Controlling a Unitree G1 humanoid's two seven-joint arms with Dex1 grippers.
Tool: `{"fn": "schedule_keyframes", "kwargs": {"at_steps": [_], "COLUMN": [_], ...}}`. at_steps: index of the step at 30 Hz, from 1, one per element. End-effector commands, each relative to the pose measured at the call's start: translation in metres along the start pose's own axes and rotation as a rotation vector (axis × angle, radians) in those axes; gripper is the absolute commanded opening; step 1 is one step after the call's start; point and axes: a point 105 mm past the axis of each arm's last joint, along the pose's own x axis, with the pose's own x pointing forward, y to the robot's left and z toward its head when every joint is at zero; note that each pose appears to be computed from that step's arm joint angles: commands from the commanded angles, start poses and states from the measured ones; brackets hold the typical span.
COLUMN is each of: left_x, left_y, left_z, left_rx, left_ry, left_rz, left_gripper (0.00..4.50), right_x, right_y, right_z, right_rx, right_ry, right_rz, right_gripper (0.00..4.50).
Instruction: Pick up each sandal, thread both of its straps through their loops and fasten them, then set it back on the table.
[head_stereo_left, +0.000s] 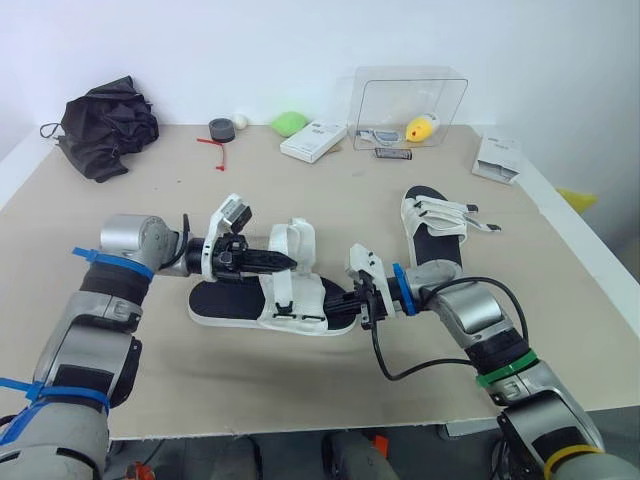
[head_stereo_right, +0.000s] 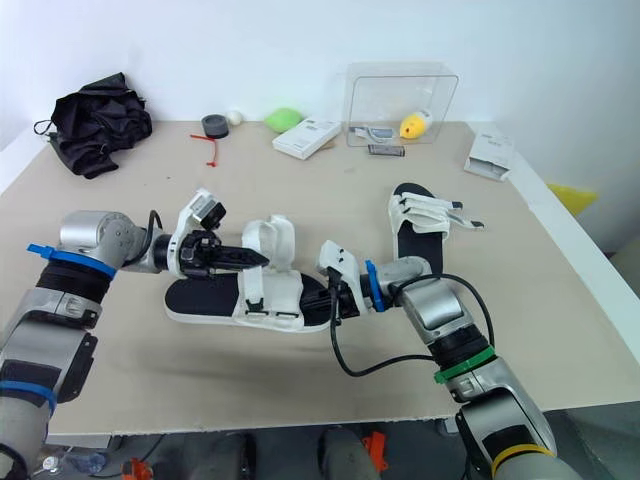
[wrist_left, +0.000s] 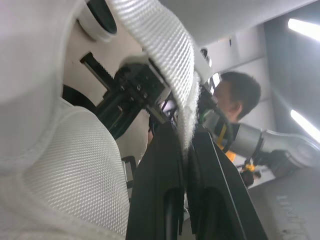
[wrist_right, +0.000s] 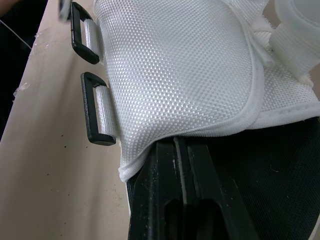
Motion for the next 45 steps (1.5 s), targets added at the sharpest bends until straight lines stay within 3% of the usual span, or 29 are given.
{"fn": "schedule_keyframes", "kwargs": {"at_steps": [1, 6, 12, 29, 45], "left_x": [0.003, 0.002, -0.005, -0.003, -0.013], "left_y": [-0.009, -0.011, -0.024, 0.008, 0.003], "left_z": [0.003, 0.011, 0.036, -0.001, 0.0], "left_rx": [0.031, 0.034, -0.005, -0.015, -0.071], "left_ry": [0.003, -0.031, -0.168, -0.029, -0.067], "left_rz": [-0.017, -0.019, -0.089, 0.015, -0.002], "left_gripper": [0.21, 0.21, 0.21, 0.21, 0.21], "right_x": [0.001, 0.001, 0.002, 0.0, 0.004], "right_y": [-0.006, -0.006, -0.005, -0.003, -0.003], "right_z": [-0.038, -0.038, -0.037, -0.037, -0.036], "right_rx": [0.102, 0.103, 0.108, 0.1, 0.1], "right_ry": [0.125, 0.123, 0.117, 0.125, 0.123], "right_rz": [-0.069, -0.069, -0.066, -0.062, -0.053], "right_gripper": [0.0, 0.0, 0.0, 0.0, 0.0]}}
